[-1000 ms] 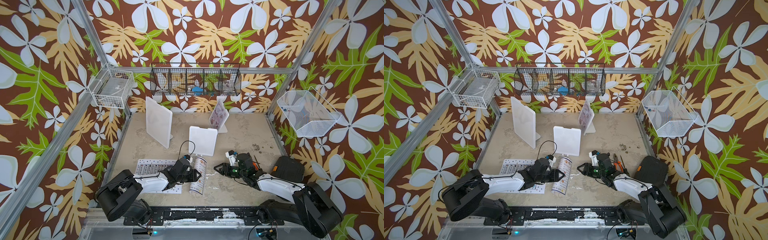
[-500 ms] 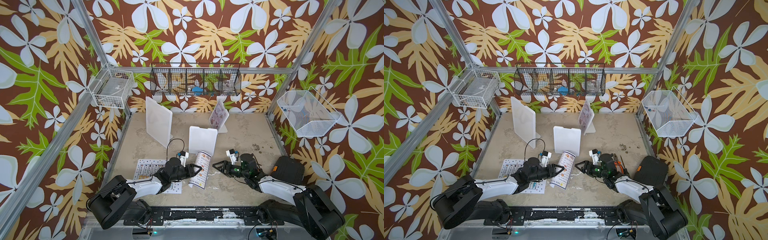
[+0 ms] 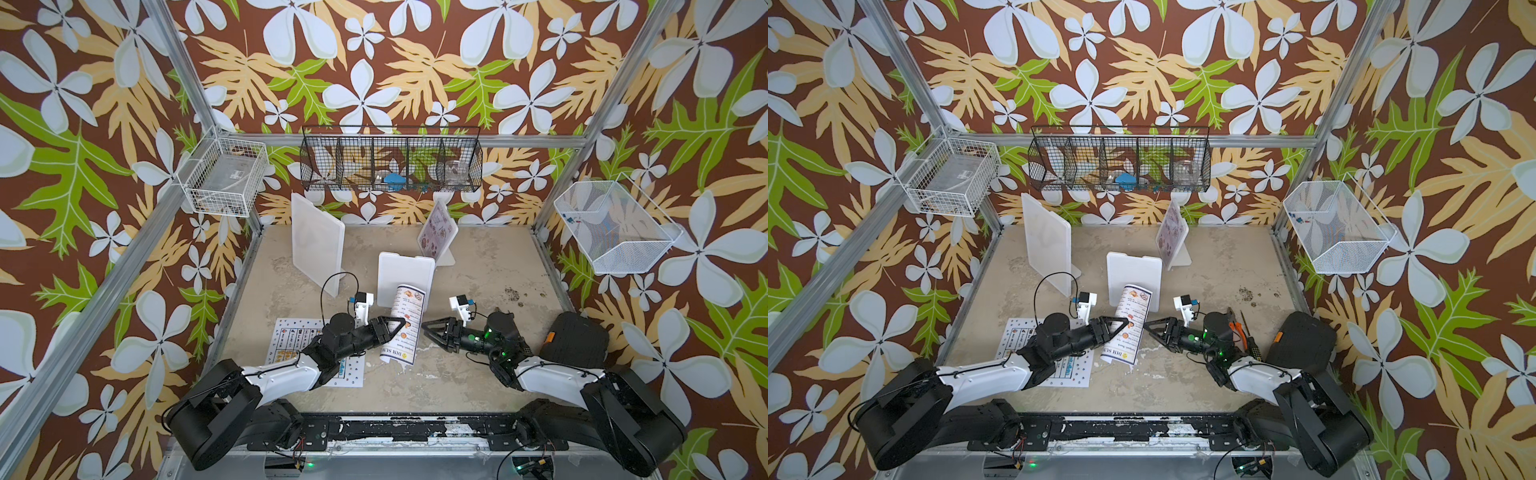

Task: Insert the menus into the narrow rack
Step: Pick up the menu from the center of the board.

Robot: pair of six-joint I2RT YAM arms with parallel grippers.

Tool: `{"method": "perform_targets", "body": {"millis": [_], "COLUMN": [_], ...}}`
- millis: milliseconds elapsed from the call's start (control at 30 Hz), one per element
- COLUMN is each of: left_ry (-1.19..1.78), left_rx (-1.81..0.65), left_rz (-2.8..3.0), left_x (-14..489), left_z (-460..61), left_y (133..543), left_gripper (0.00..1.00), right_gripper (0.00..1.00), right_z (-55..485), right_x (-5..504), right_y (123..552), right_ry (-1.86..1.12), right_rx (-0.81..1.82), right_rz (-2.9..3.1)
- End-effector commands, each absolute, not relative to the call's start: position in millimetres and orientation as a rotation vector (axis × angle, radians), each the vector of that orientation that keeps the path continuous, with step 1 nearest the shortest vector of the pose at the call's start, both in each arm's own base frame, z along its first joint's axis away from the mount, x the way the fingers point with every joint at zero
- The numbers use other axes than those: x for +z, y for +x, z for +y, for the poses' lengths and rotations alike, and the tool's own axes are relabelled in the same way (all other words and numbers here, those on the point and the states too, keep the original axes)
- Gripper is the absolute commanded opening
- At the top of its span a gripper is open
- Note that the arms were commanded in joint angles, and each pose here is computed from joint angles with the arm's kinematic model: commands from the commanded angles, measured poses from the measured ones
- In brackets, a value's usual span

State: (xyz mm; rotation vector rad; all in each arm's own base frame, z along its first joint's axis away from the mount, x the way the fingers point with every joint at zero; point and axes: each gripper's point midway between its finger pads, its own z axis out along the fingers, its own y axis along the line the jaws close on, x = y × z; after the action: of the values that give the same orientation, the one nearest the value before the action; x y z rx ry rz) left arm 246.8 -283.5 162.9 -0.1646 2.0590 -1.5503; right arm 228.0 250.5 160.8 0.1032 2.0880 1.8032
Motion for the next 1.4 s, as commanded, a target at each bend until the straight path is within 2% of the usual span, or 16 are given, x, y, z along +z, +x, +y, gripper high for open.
{"method": "perform_targets", "body": {"millis": [0,200,700,1167,1367], "left_ry": [-0.17,-0.176,-0.245,-0.221,-0.205], "left_rx": [-1.579,-1.617,-1.537,-1.518,-1.457], "left_rz": [1.986,1.946,1.967,1.981,1.999], "left_x": [180,190,182,180,178], "left_z": [-286,-289,-282,-282,-279], "left_y": [254,258,266,265,268], "left_gripper": [0.51,0.51,0.52,0.52,0.55], "right_gripper": [0.71,0.69,0.44,0.29,0.1], "right_z": [257,268,269,276,276], "right_x": [192,195,213,202,192], "right_y": [226,222,216,225,230], "right_ry": [0.033,0.015,0.011,0.028,-0.002], "right_rx": [1.895,1.938,2.016,1.976,1.863], "right_rz": [1.967,1.964,1.896,1.944,2.002]}}
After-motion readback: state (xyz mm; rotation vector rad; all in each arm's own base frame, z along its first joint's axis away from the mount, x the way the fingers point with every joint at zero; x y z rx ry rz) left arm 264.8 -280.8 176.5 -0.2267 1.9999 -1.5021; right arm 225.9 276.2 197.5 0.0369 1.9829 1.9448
